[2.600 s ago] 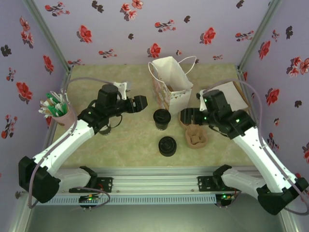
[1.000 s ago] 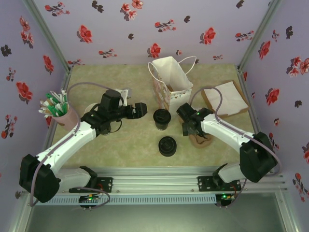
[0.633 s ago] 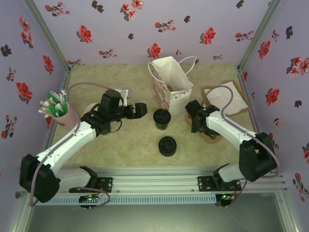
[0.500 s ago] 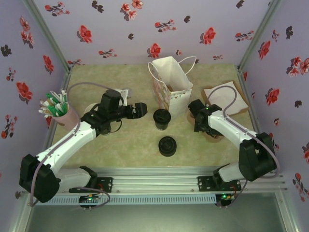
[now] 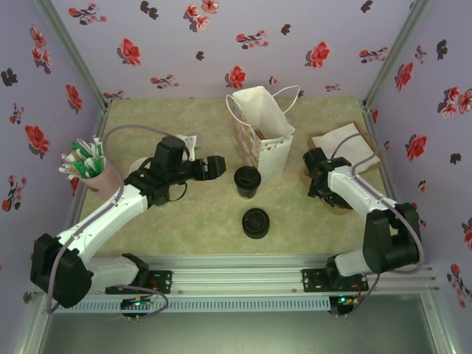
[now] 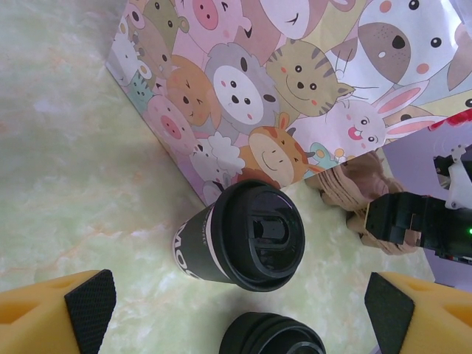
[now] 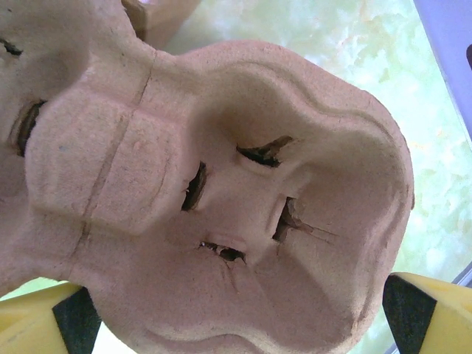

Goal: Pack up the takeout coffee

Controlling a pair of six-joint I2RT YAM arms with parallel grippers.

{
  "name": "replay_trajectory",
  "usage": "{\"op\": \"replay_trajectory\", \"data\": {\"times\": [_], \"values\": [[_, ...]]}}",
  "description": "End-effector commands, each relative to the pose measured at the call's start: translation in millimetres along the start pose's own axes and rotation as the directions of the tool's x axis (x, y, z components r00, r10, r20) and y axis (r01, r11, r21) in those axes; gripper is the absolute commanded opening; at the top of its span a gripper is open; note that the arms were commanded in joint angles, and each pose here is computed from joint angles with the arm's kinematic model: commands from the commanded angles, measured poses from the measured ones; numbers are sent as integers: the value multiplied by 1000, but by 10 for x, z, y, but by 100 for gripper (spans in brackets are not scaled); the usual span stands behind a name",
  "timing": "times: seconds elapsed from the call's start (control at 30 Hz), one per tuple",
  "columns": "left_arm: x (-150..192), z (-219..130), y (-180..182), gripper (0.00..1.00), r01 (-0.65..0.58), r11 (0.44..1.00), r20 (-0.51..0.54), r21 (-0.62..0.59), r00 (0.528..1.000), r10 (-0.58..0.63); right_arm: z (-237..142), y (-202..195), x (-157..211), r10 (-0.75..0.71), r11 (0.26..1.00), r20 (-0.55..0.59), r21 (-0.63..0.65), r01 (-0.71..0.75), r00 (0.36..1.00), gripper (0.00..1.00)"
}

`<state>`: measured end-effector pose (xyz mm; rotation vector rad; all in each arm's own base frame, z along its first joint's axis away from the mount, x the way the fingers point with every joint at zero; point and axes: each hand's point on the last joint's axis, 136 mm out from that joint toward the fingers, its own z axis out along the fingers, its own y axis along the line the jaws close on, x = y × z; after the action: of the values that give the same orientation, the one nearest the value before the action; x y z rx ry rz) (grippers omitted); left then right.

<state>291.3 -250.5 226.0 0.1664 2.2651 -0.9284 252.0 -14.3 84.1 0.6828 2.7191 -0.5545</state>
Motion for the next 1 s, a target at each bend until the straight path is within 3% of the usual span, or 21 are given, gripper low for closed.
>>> {"op": "replay_trajectory", "data": {"times": [0.0,0.47,0.73,0.8,0.97], "values": [[-30,22,-69,91,-20,999,8,28,1000,20,44,-37,-117,50,999,14,-1,-50,999,99],[1,51,-42,92,-18,1000,-1,23,1000,18,134,120,-553,115,992,-9,-55,-115,993,99],[67,148,66,90,21,1000,-20,7,1000,-21,-368,22,-482,112,975,47,-199,-100,993,99],[98,218,99,86,42,999,-40,13,998,-41,-530,-35,-449,96,972,74,-221,-77,993,99],[199,421,226,65,91,996,-90,-2,992,-91,-974,77,-281,31,909,123,-416,23,992,99]]}}
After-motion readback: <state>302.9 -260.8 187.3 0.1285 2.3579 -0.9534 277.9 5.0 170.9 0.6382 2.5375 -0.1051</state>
